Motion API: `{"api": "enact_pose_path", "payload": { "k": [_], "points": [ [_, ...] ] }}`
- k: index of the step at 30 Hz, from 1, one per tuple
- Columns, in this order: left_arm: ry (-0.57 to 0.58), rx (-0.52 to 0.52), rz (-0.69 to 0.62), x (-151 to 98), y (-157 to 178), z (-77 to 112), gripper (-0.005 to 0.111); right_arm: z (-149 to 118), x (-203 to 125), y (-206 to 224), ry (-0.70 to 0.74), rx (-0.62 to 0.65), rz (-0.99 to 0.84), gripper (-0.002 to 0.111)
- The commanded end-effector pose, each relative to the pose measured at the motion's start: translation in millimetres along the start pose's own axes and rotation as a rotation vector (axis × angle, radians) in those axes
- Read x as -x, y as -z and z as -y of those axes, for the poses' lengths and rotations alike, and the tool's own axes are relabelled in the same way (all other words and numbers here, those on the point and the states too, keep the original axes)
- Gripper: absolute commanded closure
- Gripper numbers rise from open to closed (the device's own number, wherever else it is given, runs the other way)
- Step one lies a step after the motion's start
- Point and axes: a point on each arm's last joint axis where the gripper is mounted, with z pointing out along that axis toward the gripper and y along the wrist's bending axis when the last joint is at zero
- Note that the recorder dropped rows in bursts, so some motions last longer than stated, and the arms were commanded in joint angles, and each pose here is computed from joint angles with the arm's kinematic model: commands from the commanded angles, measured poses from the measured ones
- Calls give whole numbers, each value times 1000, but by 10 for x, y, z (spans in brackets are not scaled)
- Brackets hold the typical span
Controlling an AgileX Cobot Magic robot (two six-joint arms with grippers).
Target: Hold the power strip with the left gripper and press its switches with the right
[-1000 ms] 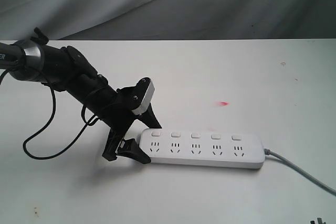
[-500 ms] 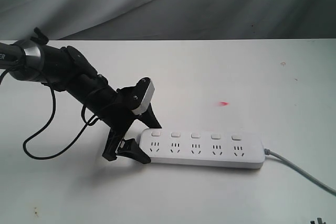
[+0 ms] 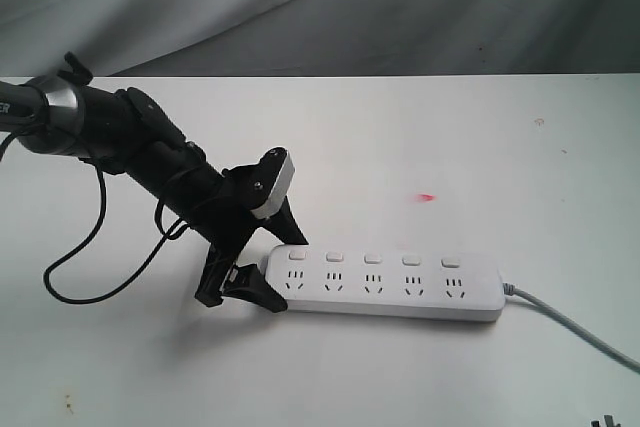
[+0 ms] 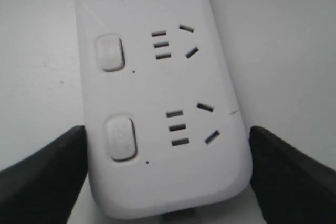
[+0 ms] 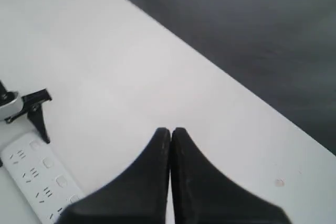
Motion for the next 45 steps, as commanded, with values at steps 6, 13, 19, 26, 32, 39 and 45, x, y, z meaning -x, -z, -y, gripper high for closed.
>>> {"api": "enact_pose_path", "payload": {
  "k": [6, 13, 19, 26, 32, 39, 45],
  "points": [
    [-3, 19, -3, 8, -4, -22, 106, 249, -419, -955, 54, 272, -50, 108],
    [-3, 19, -3, 8, -4, -22, 106, 42, -632, -1502, 72, 422, -129, 98],
    [-3, 19, -3, 8, -4, -22, 106, -268, -685, -2002, 114, 529, -180, 61],
    [-3, 19, -3, 8, -4, -22, 106, -556, -875, -2528, 201, 577, -286, 46],
    [-3, 19, -3, 8, -4, -22, 106, -835, -797, -2714, 250, 606, -229, 46],
    [-3, 19, -3, 8, -4, -22, 106, -849, -713, -2746, 148, 589, -155, 46],
    [-3, 19, -3, 8, -4, -22, 106, -951, -912, -2825, 313, 678, -229, 46]
  ]
}}
